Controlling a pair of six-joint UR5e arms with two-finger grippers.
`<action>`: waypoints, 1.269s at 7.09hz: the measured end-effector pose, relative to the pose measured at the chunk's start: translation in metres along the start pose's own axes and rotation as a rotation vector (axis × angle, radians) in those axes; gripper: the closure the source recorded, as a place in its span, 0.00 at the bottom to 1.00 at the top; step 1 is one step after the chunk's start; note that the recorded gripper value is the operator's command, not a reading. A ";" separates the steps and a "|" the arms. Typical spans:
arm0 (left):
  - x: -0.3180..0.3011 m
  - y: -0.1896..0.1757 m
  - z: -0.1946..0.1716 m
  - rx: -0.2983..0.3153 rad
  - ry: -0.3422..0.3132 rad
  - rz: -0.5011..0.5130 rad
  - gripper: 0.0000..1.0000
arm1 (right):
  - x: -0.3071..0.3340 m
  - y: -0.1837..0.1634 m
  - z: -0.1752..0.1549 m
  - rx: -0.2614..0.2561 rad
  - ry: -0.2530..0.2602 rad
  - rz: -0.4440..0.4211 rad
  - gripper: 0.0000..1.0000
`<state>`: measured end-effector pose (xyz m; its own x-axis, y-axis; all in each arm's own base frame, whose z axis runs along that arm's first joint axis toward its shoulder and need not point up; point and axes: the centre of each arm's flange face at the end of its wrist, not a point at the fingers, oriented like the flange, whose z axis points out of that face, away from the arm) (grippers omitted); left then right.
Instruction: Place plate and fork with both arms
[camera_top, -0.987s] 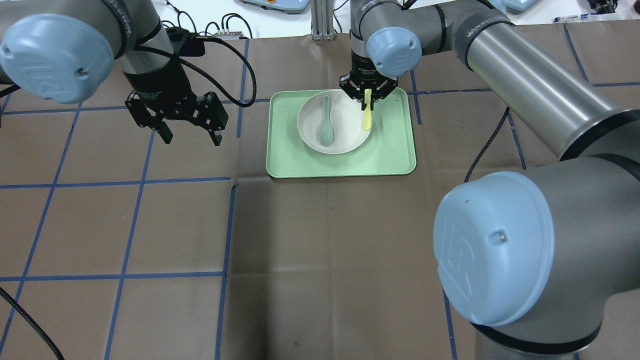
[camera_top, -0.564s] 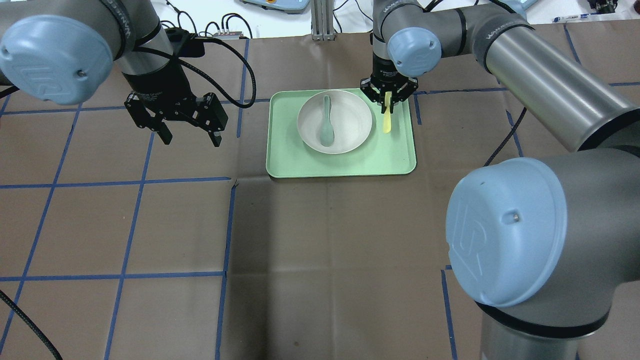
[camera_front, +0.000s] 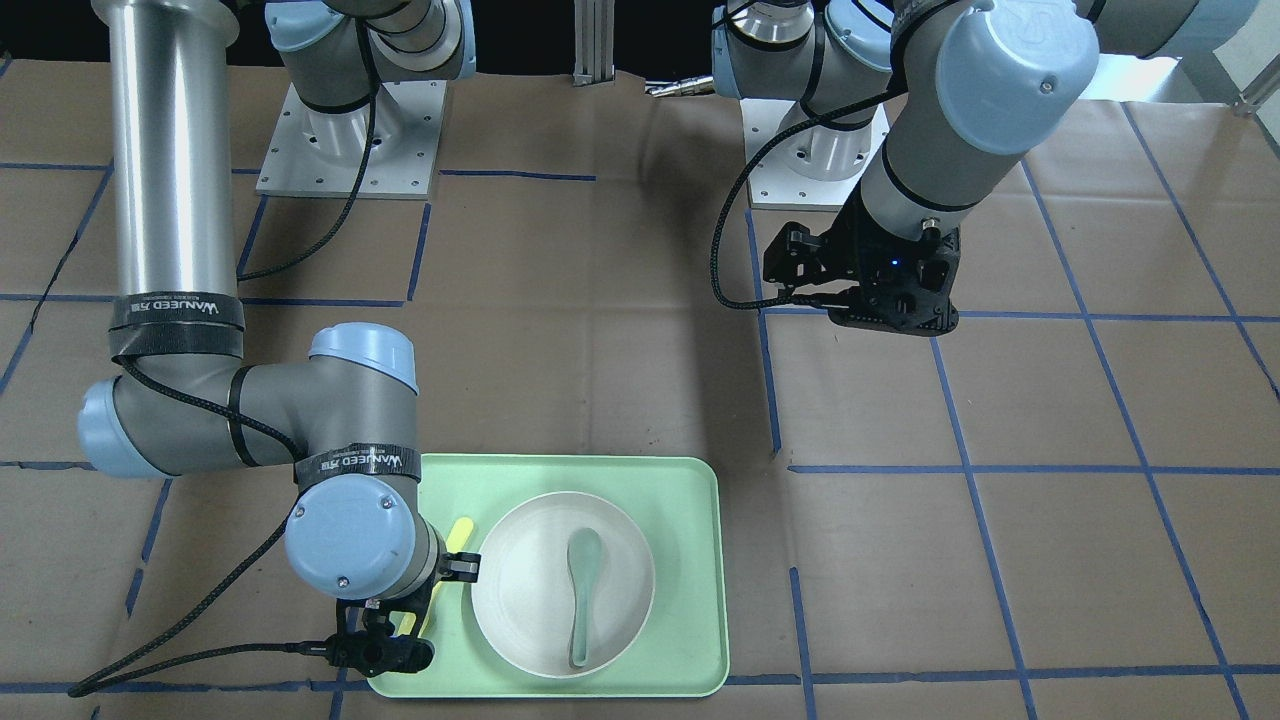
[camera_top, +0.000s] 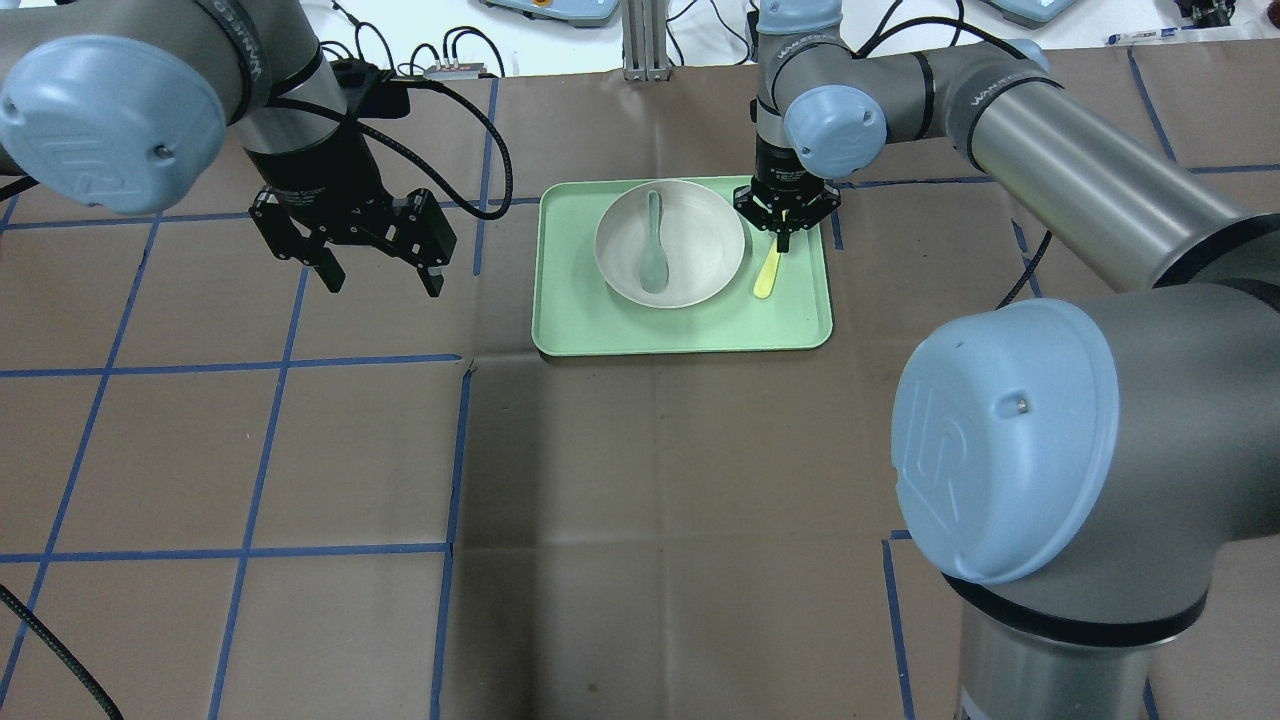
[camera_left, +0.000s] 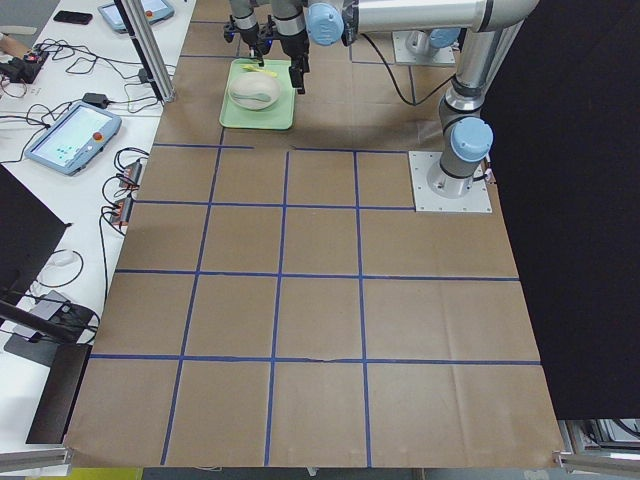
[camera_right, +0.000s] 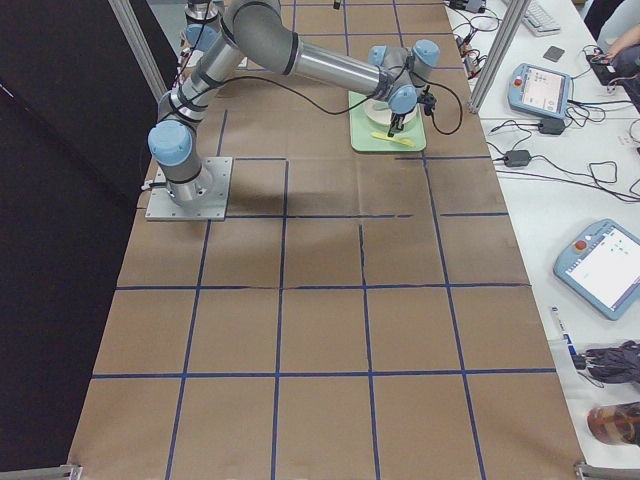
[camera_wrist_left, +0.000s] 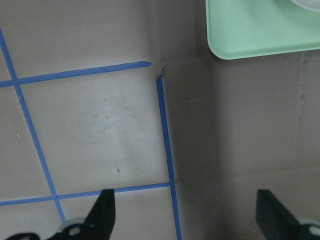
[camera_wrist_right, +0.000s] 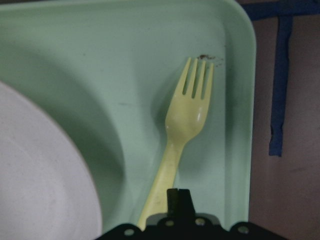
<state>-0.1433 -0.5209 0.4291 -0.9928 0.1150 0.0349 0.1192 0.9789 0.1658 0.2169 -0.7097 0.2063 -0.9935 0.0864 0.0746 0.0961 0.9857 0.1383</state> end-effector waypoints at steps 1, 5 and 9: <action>0.000 0.000 0.000 0.000 0.000 0.000 0.00 | 0.003 -0.001 -0.007 0.011 -0.001 0.003 0.01; 0.001 0.002 0.001 -0.002 0.001 0.002 0.00 | 0.027 0.030 -0.089 0.073 -0.015 -0.090 0.00; 0.000 0.001 0.000 -0.001 0.001 0.003 0.00 | 0.100 0.103 -0.188 0.000 -0.020 -0.170 0.00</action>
<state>-0.1434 -0.5193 0.4290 -0.9924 0.1174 0.0360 0.1218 0.9785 0.1662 0.1387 -0.6266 0.4136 -0.9964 -0.0788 0.0301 -0.0736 0.9863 0.1473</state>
